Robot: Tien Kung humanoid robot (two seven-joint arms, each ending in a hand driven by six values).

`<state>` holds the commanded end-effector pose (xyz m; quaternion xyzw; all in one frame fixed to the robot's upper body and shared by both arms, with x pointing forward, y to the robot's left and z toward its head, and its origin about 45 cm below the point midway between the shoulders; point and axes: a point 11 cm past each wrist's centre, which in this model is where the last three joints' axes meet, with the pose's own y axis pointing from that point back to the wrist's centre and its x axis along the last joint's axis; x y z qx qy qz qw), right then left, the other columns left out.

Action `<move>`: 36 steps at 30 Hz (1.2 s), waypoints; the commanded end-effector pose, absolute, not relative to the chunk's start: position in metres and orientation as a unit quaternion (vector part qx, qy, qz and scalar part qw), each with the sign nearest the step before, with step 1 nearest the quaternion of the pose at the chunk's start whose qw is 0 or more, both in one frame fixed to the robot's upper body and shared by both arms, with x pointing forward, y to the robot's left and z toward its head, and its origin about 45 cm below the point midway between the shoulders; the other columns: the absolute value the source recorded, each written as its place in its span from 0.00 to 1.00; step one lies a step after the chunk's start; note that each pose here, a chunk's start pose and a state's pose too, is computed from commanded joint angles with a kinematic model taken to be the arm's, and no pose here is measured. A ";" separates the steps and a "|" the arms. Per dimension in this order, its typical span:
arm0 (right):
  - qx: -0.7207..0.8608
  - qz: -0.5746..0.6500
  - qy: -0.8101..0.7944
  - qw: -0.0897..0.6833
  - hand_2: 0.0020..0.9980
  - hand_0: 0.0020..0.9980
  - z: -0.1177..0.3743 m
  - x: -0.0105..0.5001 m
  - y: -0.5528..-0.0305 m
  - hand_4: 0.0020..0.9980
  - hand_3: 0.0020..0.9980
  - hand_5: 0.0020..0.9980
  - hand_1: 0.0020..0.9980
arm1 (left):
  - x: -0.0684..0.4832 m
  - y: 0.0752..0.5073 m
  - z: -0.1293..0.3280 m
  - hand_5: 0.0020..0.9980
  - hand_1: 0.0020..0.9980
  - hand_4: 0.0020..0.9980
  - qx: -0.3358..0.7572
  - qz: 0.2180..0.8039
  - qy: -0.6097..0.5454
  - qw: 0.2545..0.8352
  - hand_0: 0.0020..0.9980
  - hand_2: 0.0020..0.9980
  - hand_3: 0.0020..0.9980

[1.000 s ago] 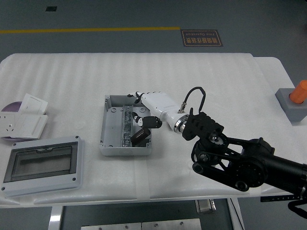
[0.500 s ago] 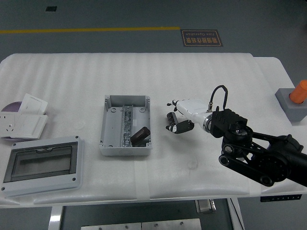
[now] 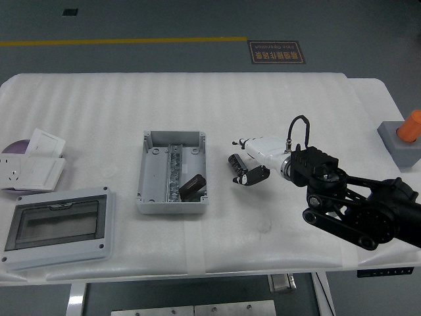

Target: Pick up the battery,place it into the box

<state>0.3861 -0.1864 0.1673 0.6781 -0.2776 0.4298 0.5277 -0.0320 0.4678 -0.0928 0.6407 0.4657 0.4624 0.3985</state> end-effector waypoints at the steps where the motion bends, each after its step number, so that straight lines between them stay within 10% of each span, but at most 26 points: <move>1: 0.678 0.430 -0.277 0.528 0.89 0.59 0.167 0.387 -0.186 0.85 1.00 0.49 0.74 | -0.032 0.468 -0.093 0.50 0.67 0.46 0.641 0.462 0.465 0.399 0.60 0.56 0.55; 23: 0.658 0.483 -0.240 0.526 0.81 0.55 0.161 0.388 -0.182 0.89 0.98 0.52 0.71 | -0.028 0.469 -0.093 0.50 0.67 0.46 0.641 0.464 0.461 0.401 0.60 0.56 0.55; 24: 0.657 0.485 -0.239 0.525 0.70 0.50 0.160 0.388 -0.182 0.63 0.84 0.34 0.64 | -0.028 0.469 -0.093 0.50 0.67 0.46 0.641 0.463 0.461 0.402 0.60 0.56 0.55; 29: 0.657 0.492 -0.229 0.524 0.70 0.50 0.155 0.386 -0.181 0.63 0.84 0.34 0.64 | -0.027 0.468 -0.093 0.50 0.67 0.46 0.642 0.463 0.460 0.404 0.60 0.56 0.55; 30: 0.657 0.493 -0.226 0.524 0.64 0.47 0.154 0.385 -0.181 0.46 0.73 0.24 0.60 | -0.027 0.468 -0.093 0.50 0.67 0.46 0.642 0.462 0.459 0.404 0.60 0.56 0.55; 36: 0.653 0.502 -0.215 0.524 0.63 0.45 0.150 0.384 -0.180 0.39 0.72 0.19 0.57 | -0.025 0.467 -0.093 0.50 0.67 0.45 0.643 0.461 0.458 0.406 0.60 0.56 0.55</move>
